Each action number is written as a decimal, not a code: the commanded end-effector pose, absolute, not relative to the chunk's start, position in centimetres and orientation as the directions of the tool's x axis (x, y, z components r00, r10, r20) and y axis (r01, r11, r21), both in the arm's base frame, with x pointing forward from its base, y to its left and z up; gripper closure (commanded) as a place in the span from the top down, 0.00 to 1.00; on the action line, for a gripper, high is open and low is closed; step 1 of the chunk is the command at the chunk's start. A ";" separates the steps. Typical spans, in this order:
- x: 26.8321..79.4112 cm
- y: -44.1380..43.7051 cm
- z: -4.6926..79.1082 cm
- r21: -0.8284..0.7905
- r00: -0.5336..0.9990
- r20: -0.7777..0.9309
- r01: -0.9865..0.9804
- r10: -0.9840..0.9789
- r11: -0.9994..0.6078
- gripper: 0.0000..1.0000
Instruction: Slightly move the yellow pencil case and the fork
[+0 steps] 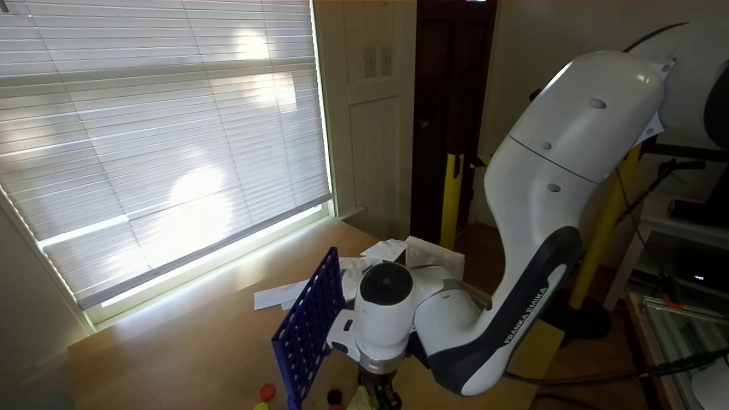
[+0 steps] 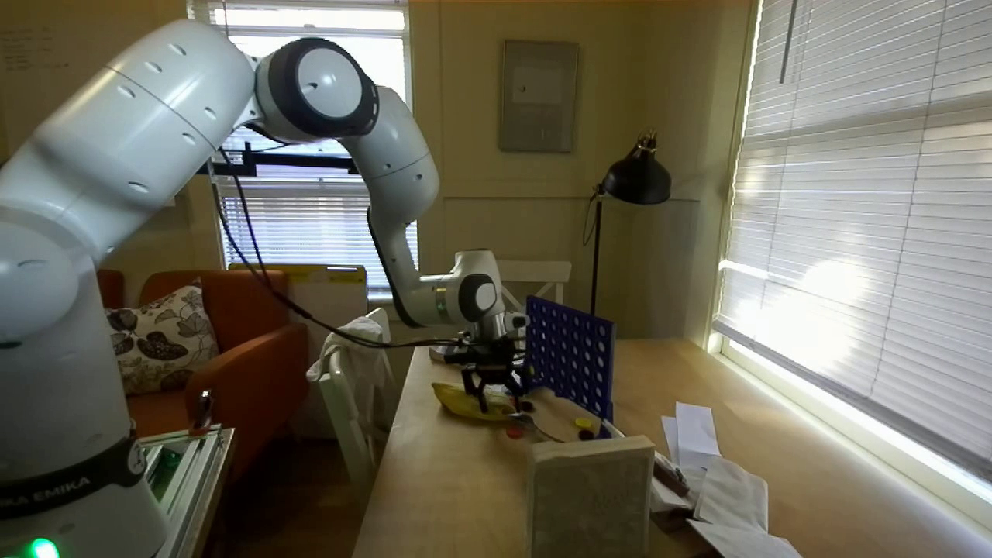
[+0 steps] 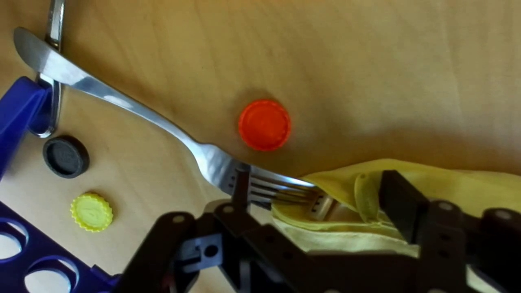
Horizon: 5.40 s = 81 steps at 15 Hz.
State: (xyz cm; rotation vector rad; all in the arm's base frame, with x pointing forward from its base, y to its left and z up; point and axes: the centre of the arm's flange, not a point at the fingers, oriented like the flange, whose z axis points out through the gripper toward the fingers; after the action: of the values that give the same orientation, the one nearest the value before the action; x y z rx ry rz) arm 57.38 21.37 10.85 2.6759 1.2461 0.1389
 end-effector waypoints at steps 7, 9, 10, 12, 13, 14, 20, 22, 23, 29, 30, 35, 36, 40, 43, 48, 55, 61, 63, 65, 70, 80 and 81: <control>57.8 22.8 9.4 0.200 0.638 -0.002 0.754 0.770 -0.625 0.46; 57.8 22.9 9.3 0.197 0.637 -0.003 0.756 0.771 -0.624 0.27; 57.8 23.0 9.3 0.195 0.636 -0.003 0.757 0.772 -0.623 0.27; 57.8 23.1 9.2 0.195 0.636 -0.004 0.757 0.771 -0.623 0.20; 57.8 23.0 9.2 0.195 0.636 -0.005 0.757 0.771 -0.624 0.15; 57.8 23.0 9.1 0.195 0.636 -0.005 0.757 0.771 -0.623 0.11; 57.4 23.1 9.4 0.200 0.616 -0.022 0.775 0.788 -0.600 0.00; 56.8 23.0 10.3 0.212 0.580 -0.026 0.799 0.814 -0.563 0.00; 56.6 23.1 10.6 0.211 0.554 -0.027 0.817 0.832 -0.537 0.00; 53.6 25.2 13.7 0.280 0.314 -0.013 0.912 0.949 -0.298 0.00; 53.2 25.5 14.1 0.293 0.288 -0.014 0.917 0.957 -0.272 0.00; 53.0 26.2 14.4 0.187 0.258 -0.044 0.951 0.965 -0.246 0.00; 52.9 25.9 14.2 0.161 0.262 -0.055 0.955 0.964 -0.250 0.00; 53.4 24.5 12.8 0.003 0.233 -0.086 0.972 0.969 -0.234 0.00; 53.6 23.6 12.0 -0.091 0.145 -0.049 0.985 0.988 -0.149 0.00; 54.3 23.6 10.5 -0.205 0.010 -0.033 0.979 0.999 -0.017 0.00; 53.3 23.9 11.8 -0.191 -0.156 -0.167 0.974 0.973 0.124 0.56; 52.0 23.2 13.1 -0.204 -0.387 -0.262 0.918 0.884 0.341 0.99; 52.1 22.5 13.0 -0.223 -0.417 -0.316 0.906 0.853 0.360 1.00; 52.6 21.4 12.4 -0.236 -0.466 -0.374 0.884 0.802 0.404 1.00; 54.5 19.2 11.2 -0.221 -0.611 -0.464 0.781 0.642 0.584 1.00; 54.5 22.0 9.5 -0.068 -0.372 -0.515 0.916 0.772 0.396 1.00; 54.5 22.2 9.4 -0.056 -0.345 -0.511 0.927 0.787 0.370 1.00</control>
State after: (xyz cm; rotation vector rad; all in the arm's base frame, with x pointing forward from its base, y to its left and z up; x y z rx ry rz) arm 54.35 21.20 10.28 1.3870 2.3174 -0.5023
